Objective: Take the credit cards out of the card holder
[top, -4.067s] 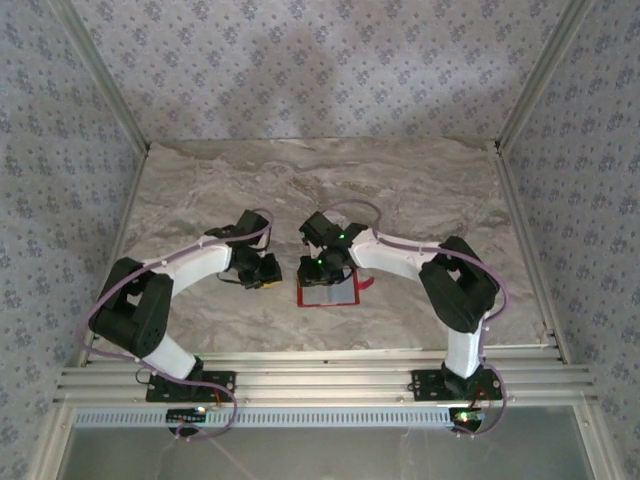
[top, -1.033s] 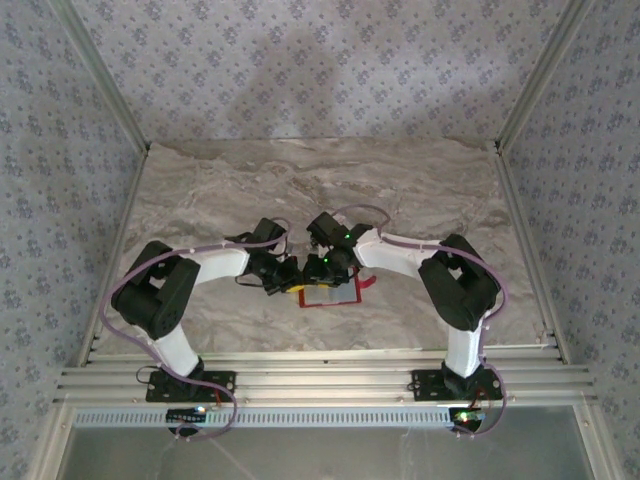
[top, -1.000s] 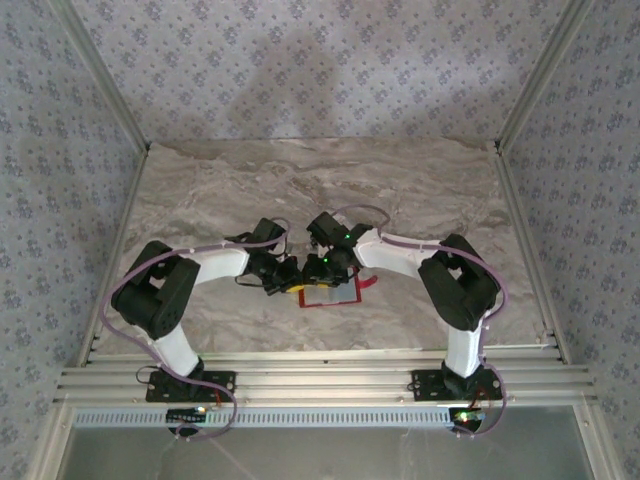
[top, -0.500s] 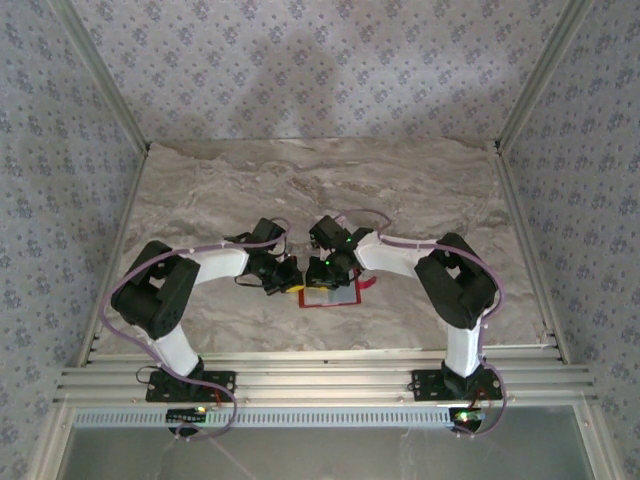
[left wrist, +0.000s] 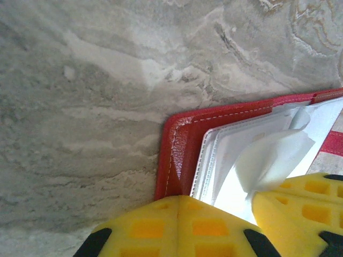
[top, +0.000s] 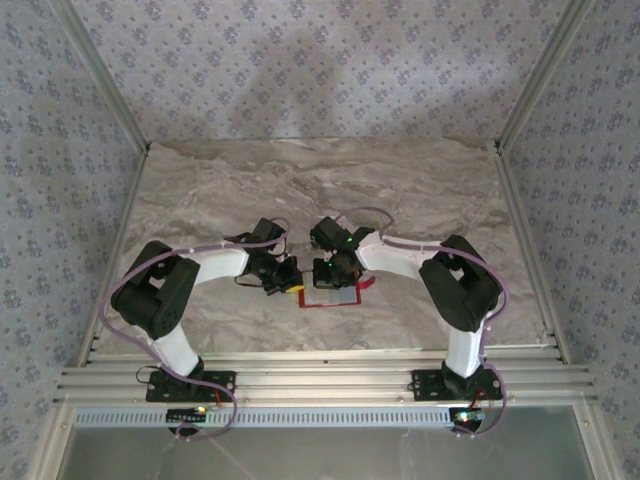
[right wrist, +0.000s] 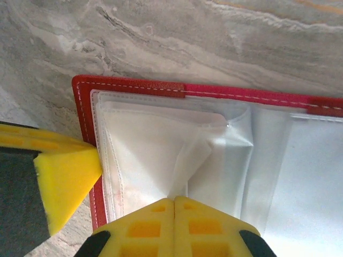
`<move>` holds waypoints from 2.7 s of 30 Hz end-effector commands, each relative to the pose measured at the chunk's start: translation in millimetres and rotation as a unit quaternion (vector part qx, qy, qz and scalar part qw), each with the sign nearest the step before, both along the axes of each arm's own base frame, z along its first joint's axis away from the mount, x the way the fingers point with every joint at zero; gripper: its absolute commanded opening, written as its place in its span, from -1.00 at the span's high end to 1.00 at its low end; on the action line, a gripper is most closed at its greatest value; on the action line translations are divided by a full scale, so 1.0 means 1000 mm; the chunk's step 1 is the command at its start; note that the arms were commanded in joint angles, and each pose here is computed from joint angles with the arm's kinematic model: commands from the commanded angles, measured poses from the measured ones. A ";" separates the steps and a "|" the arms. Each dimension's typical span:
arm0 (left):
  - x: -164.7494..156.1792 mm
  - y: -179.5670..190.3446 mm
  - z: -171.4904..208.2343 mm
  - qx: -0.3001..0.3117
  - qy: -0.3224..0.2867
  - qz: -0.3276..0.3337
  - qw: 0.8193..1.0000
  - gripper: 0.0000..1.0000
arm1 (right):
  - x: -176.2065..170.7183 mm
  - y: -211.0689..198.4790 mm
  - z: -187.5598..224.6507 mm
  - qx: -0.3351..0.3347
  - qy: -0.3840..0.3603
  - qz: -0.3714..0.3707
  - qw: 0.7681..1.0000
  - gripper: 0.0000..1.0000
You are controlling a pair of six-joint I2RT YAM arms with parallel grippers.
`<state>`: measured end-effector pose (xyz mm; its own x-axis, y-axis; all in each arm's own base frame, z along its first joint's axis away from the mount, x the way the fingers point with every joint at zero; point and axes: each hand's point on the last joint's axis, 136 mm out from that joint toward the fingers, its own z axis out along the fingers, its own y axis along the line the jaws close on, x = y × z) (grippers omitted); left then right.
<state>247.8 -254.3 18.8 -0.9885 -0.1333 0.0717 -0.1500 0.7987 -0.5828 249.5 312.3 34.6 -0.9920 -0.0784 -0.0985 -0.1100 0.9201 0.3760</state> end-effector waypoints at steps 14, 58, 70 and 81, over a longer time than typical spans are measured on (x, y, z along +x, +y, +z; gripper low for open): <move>-0.008 0.028 -0.009 0.079 0.017 0.002 0.997 0.89 | -0.002 -0.041 0.000 0.009 -0.004 -0.044 0.999 0.87; -0.004 0.020 0.006 0.073 0.004 -0.008 0.997 0.89 | 0.004 0.021 0.023 0.119 0.012 0.007 0.993 0.49; -0.005 0.021 0.004 0.074 0.005 -0.009 0.997 0.89 | 0.003 0.012 -0.004 0.078 0.025 0.008 0.997 0.49; -0.005 0.021 0.006 0.075 0.003 -0.009 0.997 0.89 | 0.001 -0.008 -0.008 0.025 0.011 0.006 1.000 0.51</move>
<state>244.7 -235.5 21.2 -0.9887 -0.1346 0.0661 -0.1498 0.8696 -0.4705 252.1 317.2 28.1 -0.9947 -0.0723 -0.0725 -0.0989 0.8630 0.4955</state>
